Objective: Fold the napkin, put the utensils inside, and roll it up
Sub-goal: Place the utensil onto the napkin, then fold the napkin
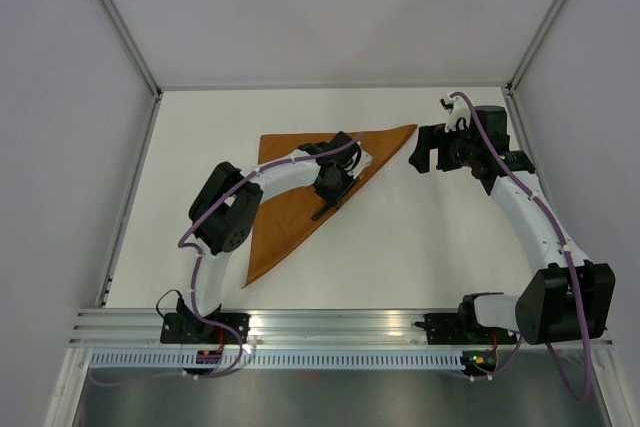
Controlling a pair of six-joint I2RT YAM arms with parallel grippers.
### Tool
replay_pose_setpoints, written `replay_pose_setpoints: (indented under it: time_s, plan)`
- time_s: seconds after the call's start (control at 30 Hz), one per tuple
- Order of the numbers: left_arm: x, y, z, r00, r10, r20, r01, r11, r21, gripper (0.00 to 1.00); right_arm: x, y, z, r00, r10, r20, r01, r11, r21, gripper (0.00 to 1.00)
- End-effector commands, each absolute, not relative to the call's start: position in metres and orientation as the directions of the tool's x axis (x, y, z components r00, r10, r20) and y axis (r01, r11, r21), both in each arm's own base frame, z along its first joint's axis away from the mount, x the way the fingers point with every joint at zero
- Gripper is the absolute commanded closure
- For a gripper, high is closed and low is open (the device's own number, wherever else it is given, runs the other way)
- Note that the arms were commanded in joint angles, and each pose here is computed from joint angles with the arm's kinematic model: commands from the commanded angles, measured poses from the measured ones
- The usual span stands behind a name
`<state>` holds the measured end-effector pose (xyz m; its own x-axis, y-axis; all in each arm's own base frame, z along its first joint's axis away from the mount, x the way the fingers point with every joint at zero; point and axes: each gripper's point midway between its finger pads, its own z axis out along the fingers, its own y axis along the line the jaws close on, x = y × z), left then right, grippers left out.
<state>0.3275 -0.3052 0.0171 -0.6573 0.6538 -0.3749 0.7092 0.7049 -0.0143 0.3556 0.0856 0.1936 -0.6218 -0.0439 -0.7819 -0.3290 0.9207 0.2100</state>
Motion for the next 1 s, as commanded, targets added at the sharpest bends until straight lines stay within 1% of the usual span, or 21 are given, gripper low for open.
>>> replay_pose_setpoints:
  time_s: [0.0,0.07,0.23,0.4,0.5,0.57,0.63,0.67,0.7,0.73,0.77,0.8,0.83,0.87,0.9,0.93,0.97]
  plan:
    - [0.335,-0.319,0.052,-0.649,0.612,-0.451,0.699,0.714,-0.038,0.62,0.358,0.087,0.212,-0.581,-0.039,-0.813,-0.336,0.921,0.196,0.02]
    - [0.334,-0.321,0.055,-0.647,0.610,-0.458,0.703,0.709,-0.048,0.59,0.358,0.087,0.211,-0.581,-0.038,-0.813,-0.335,0.921,0.197,0.02]
    - [0.337,-0.327,0.072,-0.631,0.593,-0.500,0.709,0.702,-0.061,0.57,0.359,0.087,0.211,-0.582,-0.037,-0.812,-0.336,0.921,0.199,0.02]
    - [0.338,-0.329,0.081,-0.623,0.586,-0.517,0.711,0.700,-0.063,0.55,0.358,0.088,0.210,-0.584,-0.039,-0.811,-0.343,0.917,0.203,0.02]
    - [0.340,-0.327,0.087,-0.645,0.554,-0.527,0.683,0.726,-0.073,0.55,0.357,0.091,0.212,-0.582,-0.039,-0.812,-0.353,0.912,0.210,0.02]
    - [0.349,-0.320,0.101,-0.663,0.503,-0.555,0.642,0.763,-0.074,0.55,0.357,0.092,0.215,-0.579,-0.039,-0.814,-0.361,0.908,0.214,0.02]
    - [0.362,-0.302,0.115,-0.704,0.414,-0.577,0.551,0.831,-0.077,0.55,0.356,0.098,0.222,-0.569,-0.038,-0.822,-0.389,0.892,0.229,0.02]
    - [0.368,-0.291,0.135,-0.702,0.364,-0.612,0.508,0.859,-0.072,0.54,0.355,0.102,0.225,-0.567,-0.040,-0.822,-0.406,0.883,0.237,0.02]
    - [0.373,-0.272,0.141,-0.735,0.281,-0.617,0.422,0.902,-0.091,0.53,0.355,0.107,0.228,-0.549,-0.071,-0.833,-0.444,0.869,0.219,0.02]
    - [0.378,-0.255,0.152,-0.736,0.222,-0.640,0.347,0.935,-0.074,0.53,0.357,0.111,0.237,-0.529,-0.084,-0.844,-0.468,0.859,0.208,0.02]
    - [0.376,-0.238,0.185,-0.710,0.141,-0.690,0.288,0.952,-0.102,0.53,0.356,0.117,0.238,-0.522,-0.110,-0.846,-0.494,0.847,0.195,0.02]
    - [0.375,-0.213,0.186,-0.730,0.036,-0.683,0.179,0.974,-0.140,0.53,0.354,0.130,0.236,-0.509,-0.164,-0.845,-0.543,0.823,0.166,0.02]
    - [0.372,-0.198,0.196,-0.719,-0.027,-0.695,0.123,0.979,-0.166,0.52,0.354,0.138,0.240,-0.486,-0.195,-0.852,-0.577,0.804,0.144,0.02]
    - [0.361,-0.182,0.232,-0.662,-0.109,-0.741,0.092,0.970,-0.224,0.52,0.344,0.159,0.237,-0.477,-0.242,-0.845,-0.633,0.762,0.139,0.02]
    - [0.356,-0.161,0.230,-0.657,-0.182,-0.732,0.017,0.966,-0.256,0.51,0.340,0.171,0.234,-0.449,-0.283,-0.848,-0.677,0.727,0.116,0.03]
    - [0.349,-0.149,0.244,-0.626,-0.226,-0.746,-0.011,0.960,-0.281,0.51,0.332,0.180,0.223,-0.445,-0.310,-0.840,-0.701,0.704,0.112,0.03]
    - [0.342,-0.138,0.252,-0.608,-0.258,-0.751,-0.037,0.954,-0.298,0.51,0.320,0.204,0.221,-0.398,-0.345,-0.850,-0.758,0.646,0.092,0.03]
